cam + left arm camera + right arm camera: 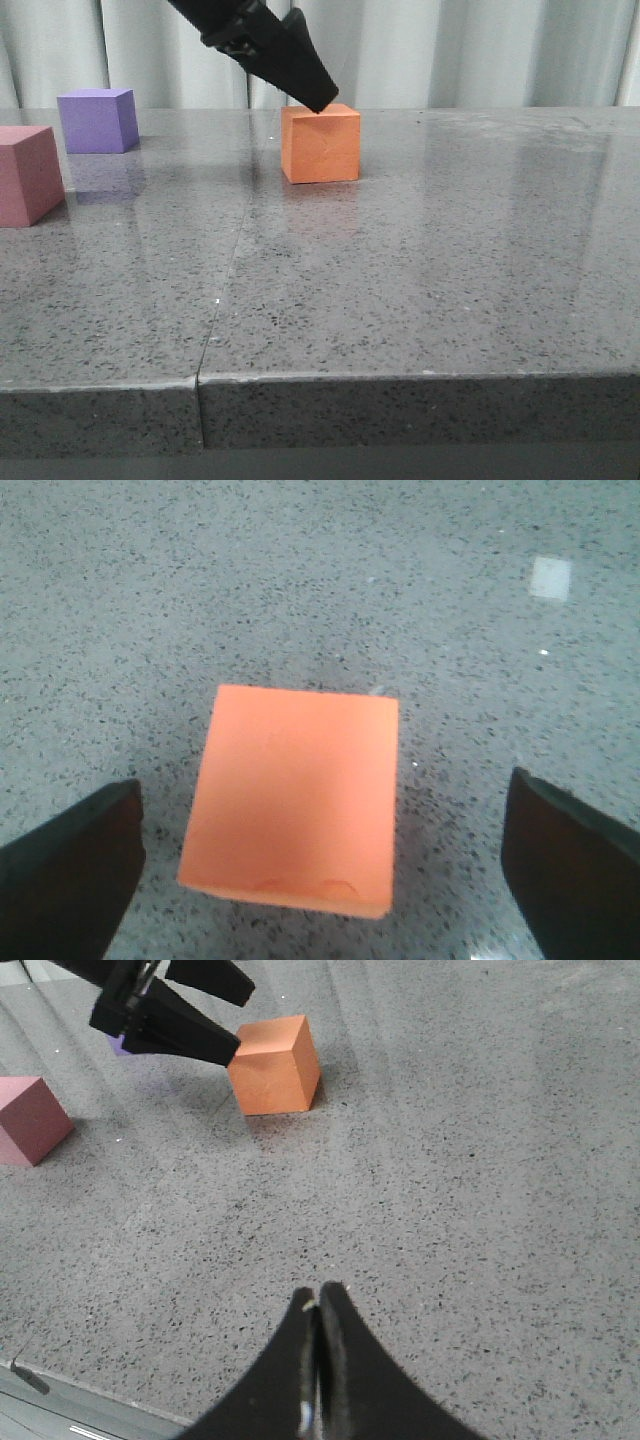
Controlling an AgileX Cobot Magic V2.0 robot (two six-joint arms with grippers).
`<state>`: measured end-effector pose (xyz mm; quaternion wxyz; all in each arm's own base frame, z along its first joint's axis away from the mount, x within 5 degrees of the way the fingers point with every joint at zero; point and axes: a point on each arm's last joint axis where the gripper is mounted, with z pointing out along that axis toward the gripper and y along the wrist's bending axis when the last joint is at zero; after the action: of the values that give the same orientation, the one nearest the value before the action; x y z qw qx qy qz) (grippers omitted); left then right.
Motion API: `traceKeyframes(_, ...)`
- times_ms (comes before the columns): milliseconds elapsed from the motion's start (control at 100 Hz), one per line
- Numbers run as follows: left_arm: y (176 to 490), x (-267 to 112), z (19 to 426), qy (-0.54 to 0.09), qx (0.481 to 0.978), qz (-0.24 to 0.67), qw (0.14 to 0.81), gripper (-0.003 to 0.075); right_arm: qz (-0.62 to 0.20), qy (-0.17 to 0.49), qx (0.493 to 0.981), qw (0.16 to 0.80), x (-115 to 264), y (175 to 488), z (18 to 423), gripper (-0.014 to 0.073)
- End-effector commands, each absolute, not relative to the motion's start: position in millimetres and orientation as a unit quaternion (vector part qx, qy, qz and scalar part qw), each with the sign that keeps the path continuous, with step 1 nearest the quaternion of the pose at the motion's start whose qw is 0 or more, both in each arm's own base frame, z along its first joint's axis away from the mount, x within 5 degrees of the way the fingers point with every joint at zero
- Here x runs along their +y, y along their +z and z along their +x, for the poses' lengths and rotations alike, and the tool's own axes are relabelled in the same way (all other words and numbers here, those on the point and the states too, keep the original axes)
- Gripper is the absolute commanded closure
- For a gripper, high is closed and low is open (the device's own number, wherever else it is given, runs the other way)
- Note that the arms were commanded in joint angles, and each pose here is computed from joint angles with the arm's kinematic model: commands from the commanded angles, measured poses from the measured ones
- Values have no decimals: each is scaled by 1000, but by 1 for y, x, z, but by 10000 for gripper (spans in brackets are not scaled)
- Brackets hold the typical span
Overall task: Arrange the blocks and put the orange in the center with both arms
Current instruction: 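Lower the left gripper onto the orange cube and grasp it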
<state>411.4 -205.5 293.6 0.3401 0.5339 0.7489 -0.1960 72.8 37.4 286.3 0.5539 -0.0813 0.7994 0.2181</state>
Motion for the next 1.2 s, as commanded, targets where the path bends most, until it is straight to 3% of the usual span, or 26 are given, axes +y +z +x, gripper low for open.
traceKeyframes(0,330,-210,406,-196,728,517,404,29,-85,226,769,592,38,301,74,664)
traceKeyframes(670,299,-218,413,-214,740,525,362,34,-85,226,769,592,38,301,74,664)
traceKeyframes(790,299,-218,413,-214,740,525,361,146,-85,226,769,592,38,301,74,664)
traceKeyframes(980,299,-218,413,-215,740,526,361,455,-85,226,769,592,38,301,74,664)
traceKeyframes(1050,299,-218,413,-215,740,526,361,500,-85,226,769,592,38,301,74,664)
traceKeyframes(1190,301,-218,413,-217,743,521,361,498,-85,226,769,592,38,301,74,664)
